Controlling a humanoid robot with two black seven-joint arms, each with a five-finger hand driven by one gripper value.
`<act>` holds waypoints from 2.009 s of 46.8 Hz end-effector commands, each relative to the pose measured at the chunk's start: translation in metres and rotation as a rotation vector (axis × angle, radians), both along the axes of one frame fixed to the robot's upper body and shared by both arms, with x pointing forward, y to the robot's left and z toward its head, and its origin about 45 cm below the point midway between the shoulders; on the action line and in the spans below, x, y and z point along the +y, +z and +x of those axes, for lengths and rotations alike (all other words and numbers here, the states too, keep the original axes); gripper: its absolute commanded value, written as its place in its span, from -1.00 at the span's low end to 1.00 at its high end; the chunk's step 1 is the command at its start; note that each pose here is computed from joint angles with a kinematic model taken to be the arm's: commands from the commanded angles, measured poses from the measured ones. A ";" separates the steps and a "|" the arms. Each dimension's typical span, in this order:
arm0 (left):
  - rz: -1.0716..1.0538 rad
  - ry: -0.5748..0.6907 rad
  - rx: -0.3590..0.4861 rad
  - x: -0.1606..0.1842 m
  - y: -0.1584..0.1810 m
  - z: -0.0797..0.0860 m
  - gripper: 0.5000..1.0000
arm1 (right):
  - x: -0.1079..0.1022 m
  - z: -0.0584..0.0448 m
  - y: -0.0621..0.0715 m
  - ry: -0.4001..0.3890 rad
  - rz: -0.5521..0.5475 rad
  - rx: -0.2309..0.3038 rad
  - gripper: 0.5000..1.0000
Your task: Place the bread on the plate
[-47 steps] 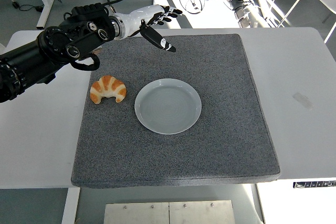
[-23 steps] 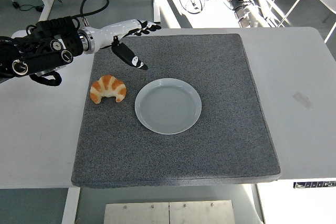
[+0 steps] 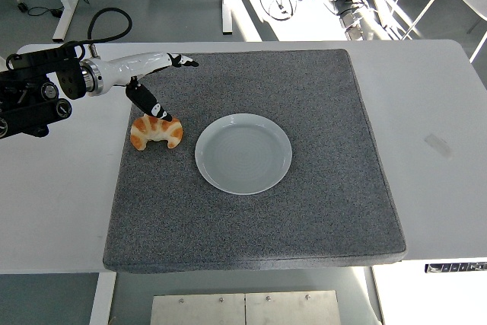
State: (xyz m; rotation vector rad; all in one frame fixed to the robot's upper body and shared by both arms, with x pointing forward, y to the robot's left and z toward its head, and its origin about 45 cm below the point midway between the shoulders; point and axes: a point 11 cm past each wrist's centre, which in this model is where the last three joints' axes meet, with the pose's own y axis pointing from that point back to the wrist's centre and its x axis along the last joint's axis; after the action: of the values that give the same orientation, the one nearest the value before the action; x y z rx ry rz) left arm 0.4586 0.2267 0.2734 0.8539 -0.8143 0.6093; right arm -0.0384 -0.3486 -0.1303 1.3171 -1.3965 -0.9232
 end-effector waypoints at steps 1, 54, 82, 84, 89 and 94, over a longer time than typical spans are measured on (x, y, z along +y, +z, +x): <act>0.014 -0.003 0.024 0.005 0.003 -0.001 0.93 | 0.000 0.000 0.000 0.000 -0.001 0.000 1.00; 0.104 0.021 0.065 0.036 -0.048 -0.015 0.83 | 0.000 0.000 0.000 0.000 0.001 0.000 1.00; 0.101 0.029 0.021 0.024 -0.066 -0.010 0.00 | 0.000 0.000 0.000 0.000 -0.001 0.000 1.00; 0.102 0.032 0.006 0.023 -0.066 -0.008 -0.21 | 0.000 0.000 0.000 0.000 0.001 0.000 1.00; 0.100 0.042 -0.034 0.023 -0.062 -0.004 -0.75 | 0.000 0.000 0.000 0.000 0.001 0.000 1.00; 0.095 0.048 -0.082 0.025 -0.058 0.000 -1.00 | 0.000 0.000 0.000 0.000 -0.001 0.000 1.00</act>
State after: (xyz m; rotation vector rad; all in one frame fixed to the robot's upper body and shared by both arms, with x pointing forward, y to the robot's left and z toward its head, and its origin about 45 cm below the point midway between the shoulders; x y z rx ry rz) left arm 0.4571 0.2531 0.2136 0.9568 -0.8858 0.6462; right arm -0.0385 -0.3485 -0.1303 1.3172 -1.3964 -0.9239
